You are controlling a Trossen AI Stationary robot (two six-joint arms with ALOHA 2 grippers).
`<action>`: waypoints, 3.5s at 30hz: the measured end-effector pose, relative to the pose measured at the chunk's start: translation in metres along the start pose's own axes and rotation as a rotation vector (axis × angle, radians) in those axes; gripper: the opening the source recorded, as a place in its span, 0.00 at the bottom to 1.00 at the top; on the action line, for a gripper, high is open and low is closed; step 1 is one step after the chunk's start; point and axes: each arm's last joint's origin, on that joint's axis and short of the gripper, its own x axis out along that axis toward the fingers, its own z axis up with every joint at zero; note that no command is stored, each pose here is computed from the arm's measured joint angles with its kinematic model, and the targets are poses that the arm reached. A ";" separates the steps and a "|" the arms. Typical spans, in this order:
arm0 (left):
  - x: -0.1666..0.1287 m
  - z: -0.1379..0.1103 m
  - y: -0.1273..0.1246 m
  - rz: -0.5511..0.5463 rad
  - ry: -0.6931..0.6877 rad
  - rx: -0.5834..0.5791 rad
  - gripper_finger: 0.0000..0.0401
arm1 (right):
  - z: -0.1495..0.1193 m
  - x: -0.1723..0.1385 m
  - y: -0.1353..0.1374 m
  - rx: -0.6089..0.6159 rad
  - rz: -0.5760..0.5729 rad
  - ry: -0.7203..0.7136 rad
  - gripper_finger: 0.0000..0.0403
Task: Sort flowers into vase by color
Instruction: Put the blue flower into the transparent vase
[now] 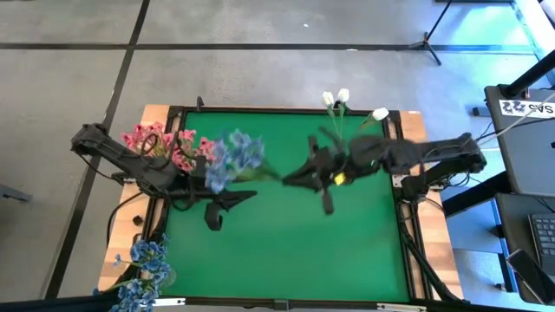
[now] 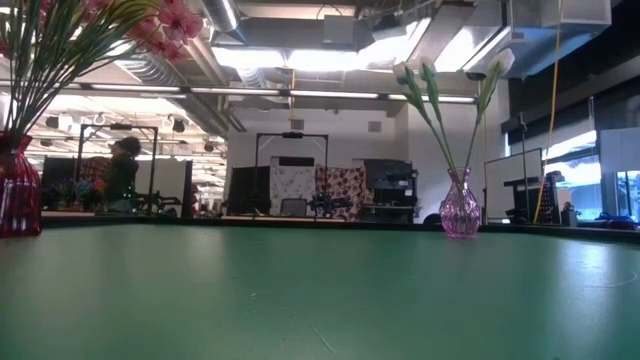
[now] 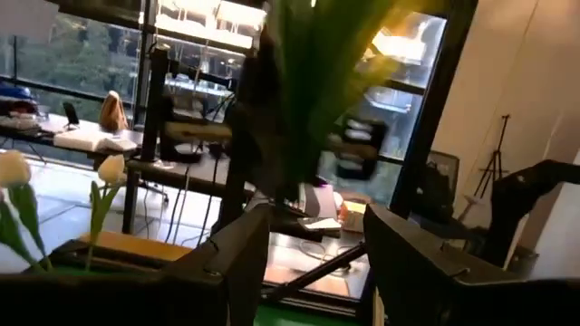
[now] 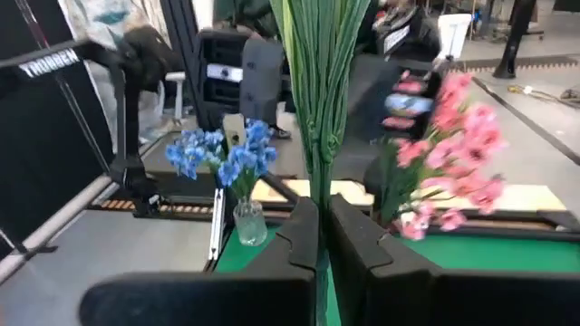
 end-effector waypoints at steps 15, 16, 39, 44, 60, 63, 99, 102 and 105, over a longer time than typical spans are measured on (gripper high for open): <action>0.014 0.002 -0.003 -0.007 -0.138 0.019 0.44 | -0.009 0.045 0.016 0.118 -0.106 -0.184 0.03; 0.014 0.002 -0.002 0.005 -0.135 0.023 0.44 | -0.009 0.047 0.016 0.116 -0.098 -0.190 0.03; 0.013 -0.002 -0.002 0.041 -0.095 0.014 0.44 | -0.006 0.044 0.042 -0.035 -0.177 -0.260 0.03; 0.011 -0.002 -0.004 0.053 -0.101 0.006 0.44 | -0.006 0.043 0.044 -0.038 -0.185 -0.267 0.03; 0.012 0.000 -0.006 -0.032 -0.107 -0.017 0.44 | -0.013 0.051 0.036 0.007 -0.247 -0.227 0.03; 0.013 0.000 -0.004 -0.017 -0.109 0.002 0.44 | -0.014 0.053 0.030 0.030 -0.234 -0.216 0.03; -0.058 0.026 -0.010 -0.413 0.138 -0.150 0.06 | 0.006 0.004 0.031 -0.050 -0.133 -0.139 0.54; -0.076 0.024 -0.020 -0.492 0.225 -0.189 0.06 | 0.009 -0.005 0.029 -0.049 -0.178 -0.134 0.54; -0.087 0.017 -0.030 -0.505 0.293 -0.196 0.07 | 0.008 -0.007 0.027 -0.051 -0.215 -0.118 0.54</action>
